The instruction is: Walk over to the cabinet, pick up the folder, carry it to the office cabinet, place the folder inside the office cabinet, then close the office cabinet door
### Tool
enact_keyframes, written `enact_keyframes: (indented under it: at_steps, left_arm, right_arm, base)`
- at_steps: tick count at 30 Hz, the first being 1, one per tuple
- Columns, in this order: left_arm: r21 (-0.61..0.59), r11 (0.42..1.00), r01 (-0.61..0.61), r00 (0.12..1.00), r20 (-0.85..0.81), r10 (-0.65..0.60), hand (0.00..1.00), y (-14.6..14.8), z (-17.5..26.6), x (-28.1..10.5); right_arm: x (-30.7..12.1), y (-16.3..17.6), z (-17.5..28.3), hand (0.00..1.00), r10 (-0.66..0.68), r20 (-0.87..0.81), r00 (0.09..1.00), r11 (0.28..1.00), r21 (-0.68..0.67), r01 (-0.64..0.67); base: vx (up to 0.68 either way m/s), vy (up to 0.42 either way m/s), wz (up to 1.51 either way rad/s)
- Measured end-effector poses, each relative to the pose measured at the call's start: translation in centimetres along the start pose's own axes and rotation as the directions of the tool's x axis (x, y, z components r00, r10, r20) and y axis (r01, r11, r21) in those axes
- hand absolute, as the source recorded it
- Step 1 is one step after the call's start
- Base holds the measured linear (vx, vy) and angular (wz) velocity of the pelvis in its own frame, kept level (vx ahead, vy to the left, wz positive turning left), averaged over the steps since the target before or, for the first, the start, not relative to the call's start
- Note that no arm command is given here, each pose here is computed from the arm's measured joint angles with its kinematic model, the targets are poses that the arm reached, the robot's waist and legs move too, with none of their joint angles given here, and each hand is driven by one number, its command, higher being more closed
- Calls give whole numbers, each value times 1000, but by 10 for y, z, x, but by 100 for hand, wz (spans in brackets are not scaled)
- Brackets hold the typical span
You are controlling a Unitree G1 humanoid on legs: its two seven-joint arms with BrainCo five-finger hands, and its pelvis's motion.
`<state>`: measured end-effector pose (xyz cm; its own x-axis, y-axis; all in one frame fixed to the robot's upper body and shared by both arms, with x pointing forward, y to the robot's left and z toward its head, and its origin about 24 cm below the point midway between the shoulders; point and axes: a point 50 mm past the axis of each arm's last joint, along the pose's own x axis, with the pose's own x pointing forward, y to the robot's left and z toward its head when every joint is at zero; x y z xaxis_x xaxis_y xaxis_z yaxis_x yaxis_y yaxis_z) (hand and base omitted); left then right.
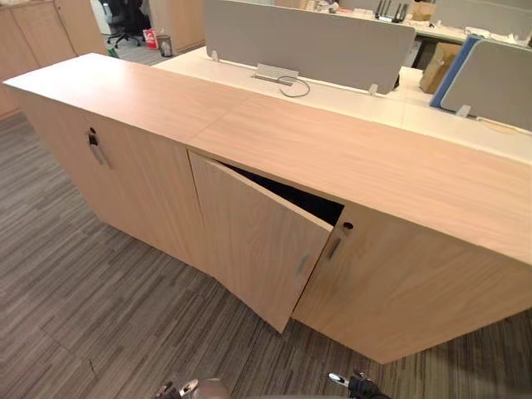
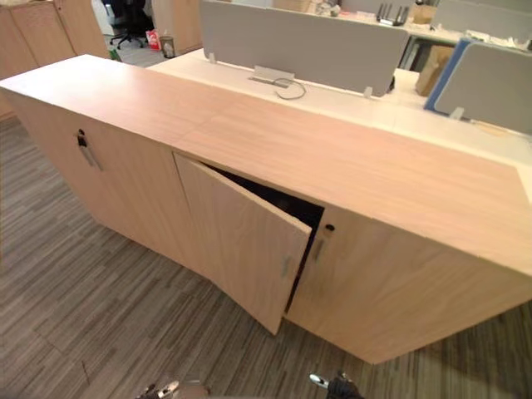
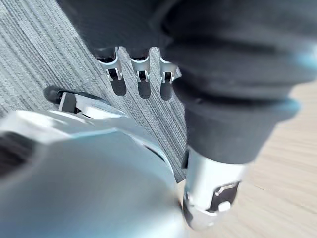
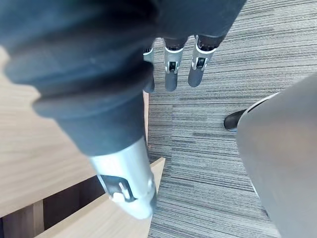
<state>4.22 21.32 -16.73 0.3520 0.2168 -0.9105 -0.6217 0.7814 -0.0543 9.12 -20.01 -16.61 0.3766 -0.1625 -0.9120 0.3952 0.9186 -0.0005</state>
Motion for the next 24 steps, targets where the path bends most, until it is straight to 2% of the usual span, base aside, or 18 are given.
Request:
enact_keyframes:
  at_steps: [1,4,7,9,12,15,16,19,24]
  left_arm:
    - [-77,997,-5,1000,-25,3,0,0,-13,-3]
    - [-199,979,-52,998,-42,44,0,12,-24,-8]
    - [-197,979,-62,998,-46,54,0,17,-25,-10]
    - [-106,993,-43,999,-27,40,0,16,-18,-8]
    - [161,986,34,995,89,-48,0,-11,16,-1]
    - [439,895,83,964,193,-184,0,-57,44,2]
    - [495,864,93,952,210,-222,0,-72,48,2]
    - [502,858,106,943,224,-248,0,-85,55,3]
    - [429,896,117,952,208,-224,0,-79,53,4]
  right_arm:
    - [1,-2,6,0,-6,14,1000,1000,-3,6]
    - [1,6,1,0,19,0,1000,999,-35,-19]
    - [-1,10,-6,0,44,-13,999,992,-114,-46]
    - [-3,11,-10,0,55,-22,998,988,-142,-57]
    - [-4,8,-17,0,46,-33,998,988,-143,-50]
    - [-5,7,-18,0,25,-25,999,990,-139,-28]
    - [-5,8,-18,0,17,-22,1000,991,-134,-20]
    - [-5,9,-17,0,2,-9,1000,993,-115,-3]
    - [-4,10,-15,0,-1,-5,1000,993,-115,0]
  base:
    - [-60,243,-81]
    - [-43,180,-53]
    - [12,151,-23]
    - [76,54,-21]
    - [104,-18,-3]
    - [73,-27,8]
    - [37,-3,-4]
    - [20,0,-13]
    - [-3,21,-16]
